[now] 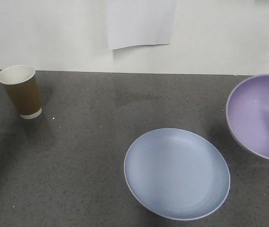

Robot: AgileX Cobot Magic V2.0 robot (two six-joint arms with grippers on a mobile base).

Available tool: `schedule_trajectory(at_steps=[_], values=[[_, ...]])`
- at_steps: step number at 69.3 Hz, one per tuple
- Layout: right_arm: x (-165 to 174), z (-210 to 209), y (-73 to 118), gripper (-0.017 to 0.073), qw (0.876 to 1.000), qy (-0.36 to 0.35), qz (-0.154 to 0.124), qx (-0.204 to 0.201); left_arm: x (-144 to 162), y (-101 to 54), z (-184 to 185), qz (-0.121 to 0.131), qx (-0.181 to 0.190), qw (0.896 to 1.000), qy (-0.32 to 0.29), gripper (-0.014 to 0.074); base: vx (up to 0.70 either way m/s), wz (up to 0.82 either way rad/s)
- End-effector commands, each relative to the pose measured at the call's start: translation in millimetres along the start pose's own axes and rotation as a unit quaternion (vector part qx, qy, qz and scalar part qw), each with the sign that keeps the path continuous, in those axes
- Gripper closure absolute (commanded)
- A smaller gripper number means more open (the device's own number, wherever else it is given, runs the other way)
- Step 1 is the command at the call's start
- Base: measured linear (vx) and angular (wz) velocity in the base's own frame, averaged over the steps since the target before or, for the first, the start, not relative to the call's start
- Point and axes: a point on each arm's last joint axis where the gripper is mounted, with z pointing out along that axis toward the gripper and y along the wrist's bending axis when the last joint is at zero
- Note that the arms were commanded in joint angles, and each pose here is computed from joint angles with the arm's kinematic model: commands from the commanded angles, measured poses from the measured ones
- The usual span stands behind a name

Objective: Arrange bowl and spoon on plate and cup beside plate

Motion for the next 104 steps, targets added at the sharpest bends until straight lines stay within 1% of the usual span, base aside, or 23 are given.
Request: schedule_trajectory(at_steps=[1,13,21,25,29,30,33,38,43,53,58,64,71,78,82,96,104], values=[[-4.1,-13.2,0.0,0.0565,0.999,-0.039,-0.001,0.003,-9.3,-0.4,-12.6,-0.002,0.004,0.999,-0.05,0.0601,0.0,0.0],[-4.0,-13.2,0.0,0.0565,0.999,-0.039,-0.001,0.003,-9.3,-0.4,-12.6,-0.002,0.004,0.999,-0.05,0.0601,0.0,0.0],[-4.0,-13.2,1.3,0.0565,0.999,-0.039,-0.001,-0.004,-9.3,-0.4,-12.6,-0.002,0.004,0.999,-0.05,0.0601,0.0,0.0],[-4.3,-13.2,3.3,0.0565,0.999,-0.04,-0.003,-0.015,-9.3,-0.4,-12.6,-0.002,0.004,0.999,-0.05,0.0601,0.0,0.0],[-5.0,-12.1,6.3,0.0565,0.999,-0.04,-0.015,-0.032,-9.3,-0.4,-12.6,-0.002,0.004,0.999,-0.05,0.0601,0.0,0.0],[-5.2,-11.8,6.7,0.0565,0.999,-0.039,-0.014,-0.034,-9.3,-0.4,-12.6,-0.002,0.004,0.999,-0.05,0.0601,0.0,0.0],[-5.7,-10.3,9.2,0.0565,0.998,-0.036,-0.025,-0.049,-9.3,-0.4,-12.6,-0.002,0.004,0.999,-0.05,0.0601,0.0,0.0],[-7.2,-5.2,12.6,0.0565,0.997,-0.025,-0.034,-0.072,-9.3,-0.4,-12.6,-0.002,0.004,0.999,-0.05,0.0601,0.0,0.0],[-10.3,2.2,14.6,0.0565,0.995,-0.014,-0.038,-0.088,-9.3,-0.4,-12.6,-0.002,0.004,0.999,-0.05,0.0601,0.0,0.0],[-16.2,22.2,16.0,0.0565,0.993,0.014,-0.032,-0.11,-9.3,-0.4,-12.6,-0.002,0.004,0.999,-0.05,0.0601,0.0,0.0],[-19.6,32.2,17.6,0.0565,0.992,0.027,-0.034,-0.121,-9.3,-0.4,-12.6,-0.002,0.004,0.999,-0.05,0.0601,0.0,0.0],[-23.3,46.2,24.0,0.0565,0.989,0.048,-0.046,-0.129,-9.3,-0.4,-12.6,-0.002,0.004,0.999,-0.05,0.0601,0.0,0.0],[-25.8,63.1,39.5,0.0565,0.985,0.074,-0.08,-0.136,-9.3,-0.4,-12.6,-0.002,0.004,0.999,-0.05,0.0601,0.0,0.0],[-28.7,79.6,51.9,0.0565,0.982,0.091,-0.096,-0.131,-9.3,-0.4,-12.6,-0.002,0.004,0.999,-0.051,0.0601,0.0,0.0],[-30.6,89.3,56.9,0.0565,0.982,0.098,-0.097,-0.128,-9.3,-0.4,-12.6,-0.002,0.004,0.999,-0.051,0.0601,0.0,0.0],[-33.4,123.3,73.5,0.0565,0.976,0.131,-0.107,-0.138,-9.3,-0.4,-12.6,-0.002,0.004,0.999,-0.051,0.0601,0.0,0.0],[-34.0,143.7,75.7,0.0565,0.973,0.153,-0.101,-0.14,-9.3,-0.4,-12.6,-0.002,0.004,0.999,-0.051,0.0601,0.0,0.0]])
